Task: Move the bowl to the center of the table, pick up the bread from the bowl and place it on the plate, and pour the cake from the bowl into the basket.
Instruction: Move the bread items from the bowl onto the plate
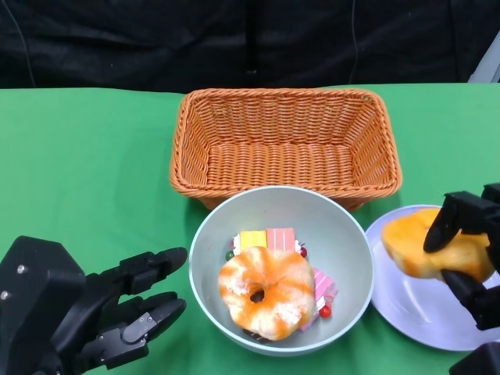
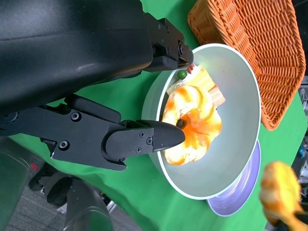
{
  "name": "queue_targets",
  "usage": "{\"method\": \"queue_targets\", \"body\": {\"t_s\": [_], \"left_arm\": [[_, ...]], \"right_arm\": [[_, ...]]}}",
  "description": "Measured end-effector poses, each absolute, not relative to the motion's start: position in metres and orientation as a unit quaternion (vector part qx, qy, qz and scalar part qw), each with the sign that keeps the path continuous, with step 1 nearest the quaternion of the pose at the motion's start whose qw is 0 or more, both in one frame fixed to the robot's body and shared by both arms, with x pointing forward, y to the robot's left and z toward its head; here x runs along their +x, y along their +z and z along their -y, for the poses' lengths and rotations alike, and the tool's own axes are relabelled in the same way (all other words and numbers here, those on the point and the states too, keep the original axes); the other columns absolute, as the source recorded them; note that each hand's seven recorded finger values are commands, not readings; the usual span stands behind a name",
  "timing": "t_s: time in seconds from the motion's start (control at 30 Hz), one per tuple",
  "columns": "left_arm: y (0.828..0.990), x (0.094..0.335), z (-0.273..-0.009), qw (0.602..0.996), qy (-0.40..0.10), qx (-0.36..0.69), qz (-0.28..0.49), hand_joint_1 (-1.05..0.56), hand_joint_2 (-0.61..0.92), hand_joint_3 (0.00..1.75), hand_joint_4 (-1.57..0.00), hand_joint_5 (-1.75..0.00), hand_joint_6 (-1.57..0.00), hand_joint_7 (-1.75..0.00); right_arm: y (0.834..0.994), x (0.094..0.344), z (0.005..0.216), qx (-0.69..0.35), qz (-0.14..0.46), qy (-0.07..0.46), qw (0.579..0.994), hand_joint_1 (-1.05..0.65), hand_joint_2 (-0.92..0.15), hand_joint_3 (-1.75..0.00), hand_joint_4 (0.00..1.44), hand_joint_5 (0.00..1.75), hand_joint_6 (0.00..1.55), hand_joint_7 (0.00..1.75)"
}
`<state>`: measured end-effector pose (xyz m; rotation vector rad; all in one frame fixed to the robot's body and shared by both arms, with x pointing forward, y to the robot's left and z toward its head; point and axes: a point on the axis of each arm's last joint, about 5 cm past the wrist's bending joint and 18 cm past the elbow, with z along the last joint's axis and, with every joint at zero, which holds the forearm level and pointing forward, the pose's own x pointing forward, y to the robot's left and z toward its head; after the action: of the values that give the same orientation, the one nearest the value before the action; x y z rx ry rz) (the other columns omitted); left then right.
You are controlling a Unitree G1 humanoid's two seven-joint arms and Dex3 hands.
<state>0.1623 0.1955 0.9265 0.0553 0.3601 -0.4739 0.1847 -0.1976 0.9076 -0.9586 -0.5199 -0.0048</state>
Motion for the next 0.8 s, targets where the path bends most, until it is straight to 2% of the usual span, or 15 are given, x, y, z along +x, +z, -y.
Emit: {"method": "queue_targets", "body": {"t_s": [0.03,0.07,0.1,0.13,0.17,0.2,0.23,0.3,0.33,0.43,0.53,0.8], "left_arm": [[0.927,0.162,-0.196,0.956,-0.233,0.027,-0.177,-0.5,0.92,0.42,-0.17,-0.23,-0.23,-0.02],[0.927,0.162,-0.195,0.956,-0.234,0.027,-0.177,-0.5,0.92,0.42,-0.18,-0.23,-0.23,-0.02],[0.927,0.162,-0.195,0.956,-0.234,0.027,-0.177,-0.5,0.92,0.42,-0.18,-0.24,-0.24,-0.02],[0.927,0.162,-0.195,0.956,-0.233,0.027,-0.177,-0.5,0.92,0.42,-0.18,-0.24,-0.24,-0.02],[0.927,0.162,-0.195,0.956,-0.233,0.027,-0.176,-0.5,0.92,0.42,-0.18,-0.25,-0.24,-0.02],[0.927,0.162,-0.195,0.956,-0.233,0.027,-0.176,-0.5,0.92,0.42,-0.19,-0.25,-0.24,-0.02],[0.927,0.162,-0.195,0.956,-0.233,0.028,-0.176,-0.51,0.92,0.42,-0.18,-0.26,-0.24,-0.02],[0.927,0.162,-0.195,0.956,-0.234,0.028,-0.176,-0.51,0.92,0.42,-0.18,-0.26,-0.24,-0.02],[0.927,0.162,-0.195,0.956,-0.233,0.029,-0.176,-0.51,0.92,0.41,-0.17,-0.26,-0.24,-0.02],[0.927,0.162,-0.195,0.956,-0.233,0.03,-0.176,-0.51,0.92,0.41,-0.16,-0.26,-0.23,-0.01],[0.926,0.162,-0.195,0.956,-0.233,0.029,-0.176,-0.51,0.92,0.41,-0.15,-0.26,-0.23,-0.01],[0.926,0.162,-0.195,0.956,-0.233,0.028,-0.176,-0.51,0.92,0.41,-0.15,-0.28,-0.23,-0.01]], "right_arm": [[0.906,0.186,0.197,-0.461,0.239,0.007,0.855,0.02,-0.18,-1.44,1.01,1.52,1.02,1.06],[0.906,0.186,0.197,-0.467,0.229,0.015,0.854,0.0,-0.29,-1.21,1.04,1.21,1.07,0.74],[0.905,0.187,0.197,-0.475,0.216,0.023,0.853,-0.02,-0.36,-1.05,1.05,1.0,1.08,0.52],[0.905,0.188,0.197,-0.485,0.2,0.03,0.851,-0.06,-0.45,-0.87,1.0,0.78,1.01,0.27],[0.904,0.189,0.197,-0.494,0.182,0.036,0.849,-0.08,-0.49,-0.79,0.98,0.7,0.99,0.18],[0.903,0.19,0.196,-0.501,0.164,0.046,0.848,-0.12,-0.55,-0.63,0.8,0.55,0.83,0.09],[0.903,0.19,0.196,-0.507,0.147,0.058,0.847,-0.18,-0.68,-0.36,0.65,0.4,0.67,0.04],[0.902,0.191,0.196,-0.517,0.117,0.079,0.844,-0.21,-0.77,-0.18,0.58,0.31,0.59,0.01],[0.902,0.192,0.196,-0.522,0.106,0.087,0.842,-0.34,-0.82,-0.12,0.45,0.23,0.44,0.01],[0.906,0.192,0.195,-0.535,0.071,0.11,0.835,-0.52,-0.89,-0.04,0.25,0.16,0.26,0.0],[0.909,0.193,0.195,-0.54,0.047,0.124,0.831,-0.64,-0.92,-0.04,0.16,0.14,0.19,0.0],[0.92,0.19,0.193,-0.54,0.022,0.132,0.831,-0.73,-0.92,-0.05,0.08,0.13,0.15,0.01]]}}
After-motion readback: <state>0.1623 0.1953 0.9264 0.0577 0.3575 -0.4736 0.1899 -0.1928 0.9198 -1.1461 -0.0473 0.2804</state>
